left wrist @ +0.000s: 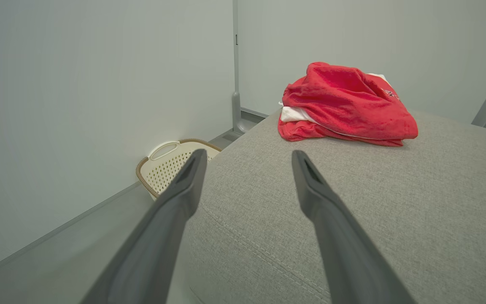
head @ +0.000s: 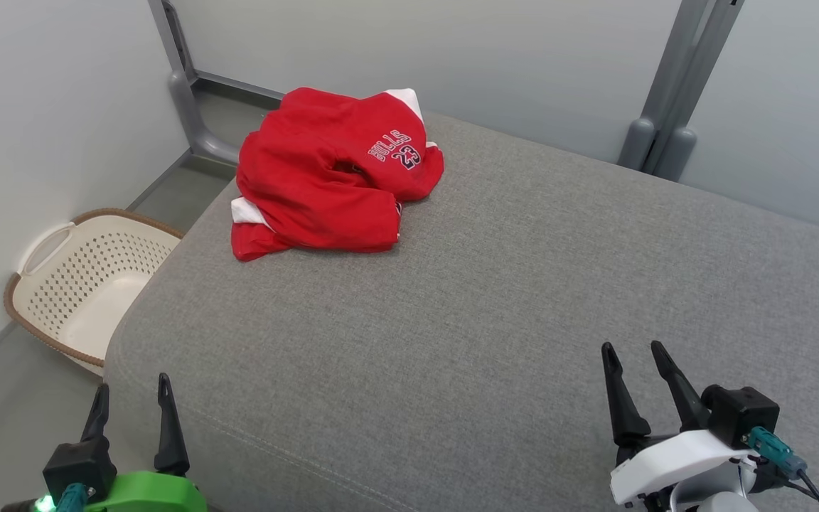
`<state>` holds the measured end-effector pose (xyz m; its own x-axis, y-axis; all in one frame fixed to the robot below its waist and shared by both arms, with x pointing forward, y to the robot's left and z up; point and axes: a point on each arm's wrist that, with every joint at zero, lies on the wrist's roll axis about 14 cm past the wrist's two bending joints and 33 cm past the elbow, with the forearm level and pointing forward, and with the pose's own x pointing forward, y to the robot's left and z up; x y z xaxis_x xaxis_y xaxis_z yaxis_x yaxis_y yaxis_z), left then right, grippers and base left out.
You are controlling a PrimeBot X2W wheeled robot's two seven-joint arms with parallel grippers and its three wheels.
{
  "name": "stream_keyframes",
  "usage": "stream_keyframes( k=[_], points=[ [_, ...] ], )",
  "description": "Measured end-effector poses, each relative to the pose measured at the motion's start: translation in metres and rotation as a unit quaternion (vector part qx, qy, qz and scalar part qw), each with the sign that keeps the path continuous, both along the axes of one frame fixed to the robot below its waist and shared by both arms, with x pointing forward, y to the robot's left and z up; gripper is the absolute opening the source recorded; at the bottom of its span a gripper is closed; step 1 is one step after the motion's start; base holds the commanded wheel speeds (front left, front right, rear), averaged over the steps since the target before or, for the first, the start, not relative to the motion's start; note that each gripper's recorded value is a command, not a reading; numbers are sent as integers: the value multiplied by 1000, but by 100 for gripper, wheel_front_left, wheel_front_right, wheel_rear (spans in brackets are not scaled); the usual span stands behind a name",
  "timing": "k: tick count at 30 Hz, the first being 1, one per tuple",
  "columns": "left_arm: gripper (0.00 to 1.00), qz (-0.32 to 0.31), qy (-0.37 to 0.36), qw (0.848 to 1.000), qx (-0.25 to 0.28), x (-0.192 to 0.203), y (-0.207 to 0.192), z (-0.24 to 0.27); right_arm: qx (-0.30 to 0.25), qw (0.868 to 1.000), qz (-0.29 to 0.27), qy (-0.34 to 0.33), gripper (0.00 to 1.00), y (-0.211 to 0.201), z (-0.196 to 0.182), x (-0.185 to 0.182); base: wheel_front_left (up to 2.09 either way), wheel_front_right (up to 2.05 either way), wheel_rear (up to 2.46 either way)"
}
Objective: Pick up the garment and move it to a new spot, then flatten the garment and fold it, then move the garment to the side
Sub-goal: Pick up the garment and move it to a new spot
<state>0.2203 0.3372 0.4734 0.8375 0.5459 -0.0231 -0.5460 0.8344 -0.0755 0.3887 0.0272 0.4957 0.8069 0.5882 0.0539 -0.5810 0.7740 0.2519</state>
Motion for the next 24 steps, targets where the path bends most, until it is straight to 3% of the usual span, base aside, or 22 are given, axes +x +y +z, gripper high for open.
stream_keyframes(
  k=[8, 19, 24],
  points=[
    [100, -23, -39, 998, 32, 45, 11, 38, -7, 1000, -19, -18, 100, -17, 5, 17, 0, 0, 0],
    [100, -97, -99, 984, 109, 157, 16, 121, -29, 995, -80, -46, 100, -73, 13, 53, 0, 0, 0],
    [100, -125, -103, 979, 121, 212, 16, 140, -39, 992, -116, -42, 100, -104, 6, 66, 0, 0, 0]
  ],
)
